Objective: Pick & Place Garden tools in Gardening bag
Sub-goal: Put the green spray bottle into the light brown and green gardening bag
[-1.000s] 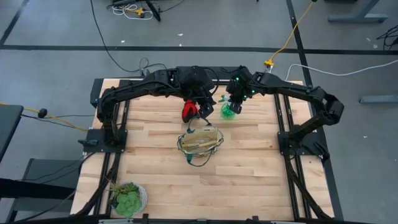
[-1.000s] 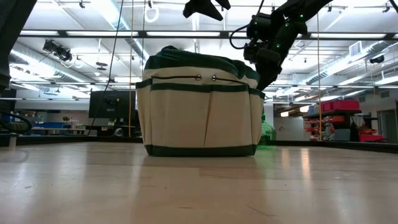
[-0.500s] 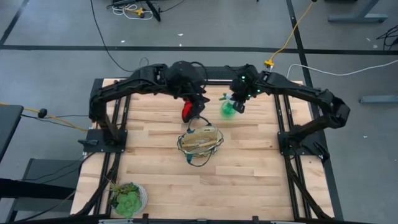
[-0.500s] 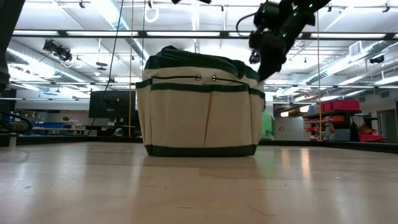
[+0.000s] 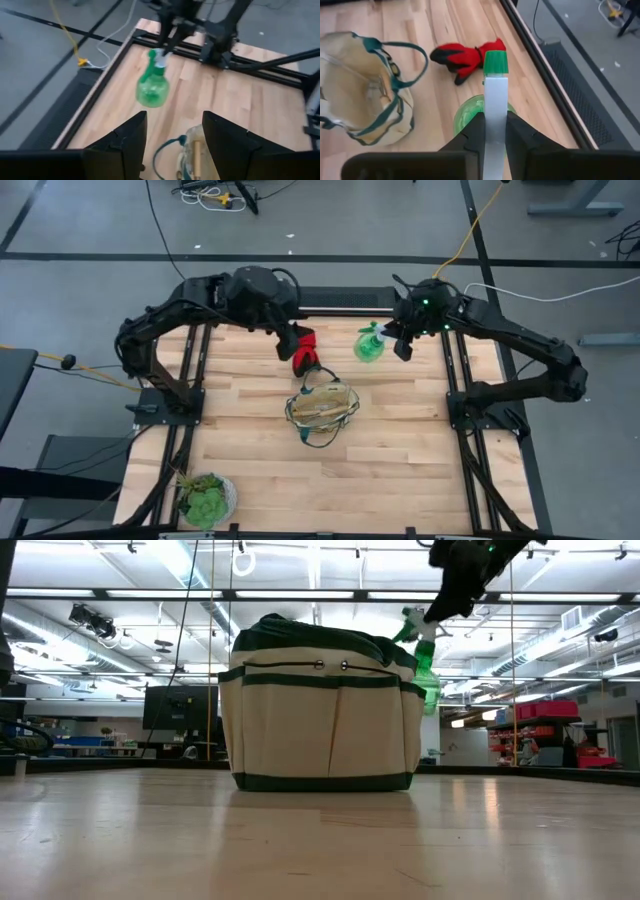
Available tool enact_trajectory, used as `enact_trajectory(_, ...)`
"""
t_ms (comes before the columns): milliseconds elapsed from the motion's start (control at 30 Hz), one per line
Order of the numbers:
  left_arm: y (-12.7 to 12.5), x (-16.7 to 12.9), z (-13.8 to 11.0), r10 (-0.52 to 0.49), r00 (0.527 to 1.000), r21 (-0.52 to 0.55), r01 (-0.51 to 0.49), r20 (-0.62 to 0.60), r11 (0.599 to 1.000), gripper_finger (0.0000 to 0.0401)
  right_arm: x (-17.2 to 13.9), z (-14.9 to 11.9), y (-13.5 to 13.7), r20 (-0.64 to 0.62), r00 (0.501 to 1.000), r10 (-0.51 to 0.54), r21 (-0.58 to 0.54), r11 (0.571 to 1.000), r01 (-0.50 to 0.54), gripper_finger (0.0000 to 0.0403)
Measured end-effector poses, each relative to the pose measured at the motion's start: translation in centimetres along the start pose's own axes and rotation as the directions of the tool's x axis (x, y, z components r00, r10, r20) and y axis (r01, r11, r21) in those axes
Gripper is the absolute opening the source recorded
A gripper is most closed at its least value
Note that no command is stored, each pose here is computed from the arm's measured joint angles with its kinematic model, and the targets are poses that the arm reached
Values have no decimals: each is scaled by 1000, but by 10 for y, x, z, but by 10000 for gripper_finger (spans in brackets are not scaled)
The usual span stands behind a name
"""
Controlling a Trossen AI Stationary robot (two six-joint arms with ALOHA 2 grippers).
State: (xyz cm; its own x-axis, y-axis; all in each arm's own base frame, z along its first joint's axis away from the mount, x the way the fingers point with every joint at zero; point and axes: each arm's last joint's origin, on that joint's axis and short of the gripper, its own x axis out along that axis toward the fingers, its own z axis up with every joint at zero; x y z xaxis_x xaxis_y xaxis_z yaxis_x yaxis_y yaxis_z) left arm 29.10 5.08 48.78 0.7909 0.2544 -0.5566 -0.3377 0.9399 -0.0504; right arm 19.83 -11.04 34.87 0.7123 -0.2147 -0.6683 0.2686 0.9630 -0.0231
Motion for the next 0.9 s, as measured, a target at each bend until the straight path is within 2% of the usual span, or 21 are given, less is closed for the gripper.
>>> enact_trajectory(433, 1, -1, 0, 16, 1000, -1, -16, 4, 1000, 199, -28, -1, 11, 87, 996, 17, 17, 1000, -19, 52)
enact_trajectory(700, 1, -1, 0, 17, 1000, 0, -17, 4, 1000, 199, -47, 1, 19, 209, 956, 207, 9, 977, -213, 52)
enact_trajectory(900, 1, -1, 0, 17, 1000, -1, -17, 4, 1000, 199, -66, 7, 26, 336, 875, 348, -44, 934, -354, 52)
